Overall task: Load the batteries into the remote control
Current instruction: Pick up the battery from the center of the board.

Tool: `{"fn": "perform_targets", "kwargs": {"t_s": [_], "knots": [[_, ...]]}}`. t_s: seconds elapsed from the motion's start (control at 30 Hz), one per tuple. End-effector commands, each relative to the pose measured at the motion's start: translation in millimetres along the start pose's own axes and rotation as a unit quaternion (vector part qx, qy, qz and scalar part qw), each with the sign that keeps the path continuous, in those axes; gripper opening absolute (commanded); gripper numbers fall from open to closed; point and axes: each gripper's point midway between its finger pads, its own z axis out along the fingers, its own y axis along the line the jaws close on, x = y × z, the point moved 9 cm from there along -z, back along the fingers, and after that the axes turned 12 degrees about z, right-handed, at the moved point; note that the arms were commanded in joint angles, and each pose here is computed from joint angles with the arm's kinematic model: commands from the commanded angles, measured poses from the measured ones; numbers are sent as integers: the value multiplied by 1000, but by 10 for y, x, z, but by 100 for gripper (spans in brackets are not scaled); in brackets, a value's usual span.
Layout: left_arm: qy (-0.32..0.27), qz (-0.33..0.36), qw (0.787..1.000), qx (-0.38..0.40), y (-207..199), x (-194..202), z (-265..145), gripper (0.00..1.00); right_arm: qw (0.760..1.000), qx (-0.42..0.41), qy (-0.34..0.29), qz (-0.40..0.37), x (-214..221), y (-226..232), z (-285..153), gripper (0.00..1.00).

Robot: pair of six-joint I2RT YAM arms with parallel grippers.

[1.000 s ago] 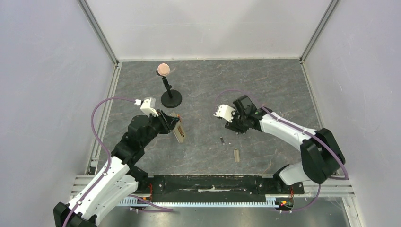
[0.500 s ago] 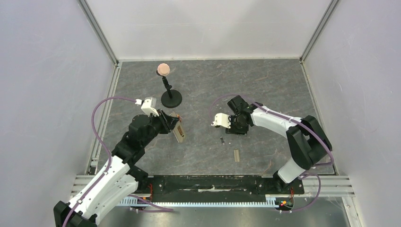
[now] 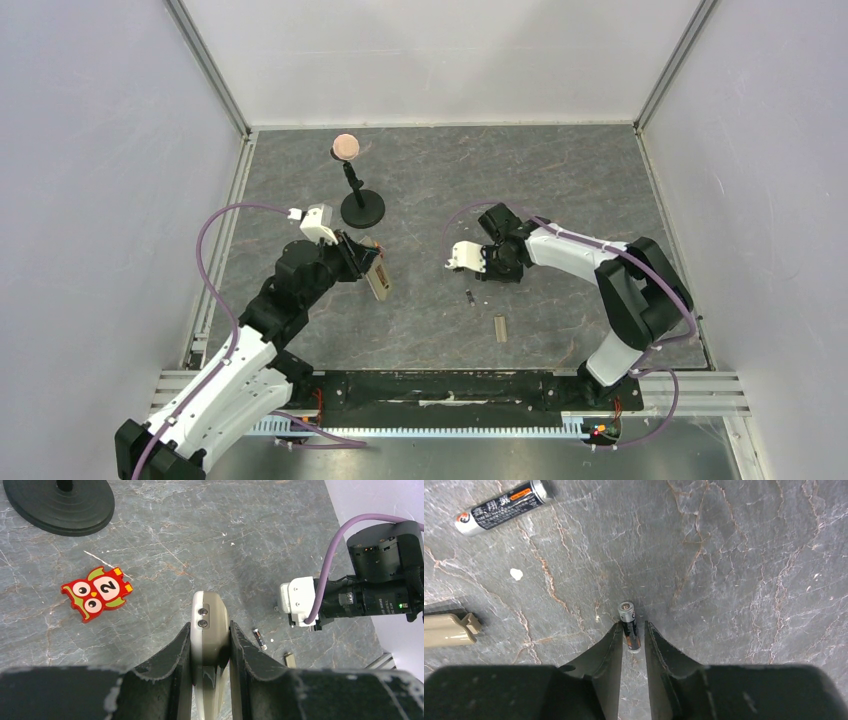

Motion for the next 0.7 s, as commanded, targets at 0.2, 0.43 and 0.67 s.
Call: {"fn": "perform_targets", "kwargs": {"t_s": [0.2, 0.43, 0.67], "knots": [[-48, 21, 999, 4, -42, -221, 1, 2, 1000, -23, -10, 13, 42, 73, 122, 0], [-49, 14, 999, 8, -51, -215, -18, 2, 982, -27, -157, 100, -388, -84, -244, 0], [-42, -20, 998, 44, -154, -249, 2, 2, 863, -25, -459, 212, -898, 206, -1056, 0]]}}
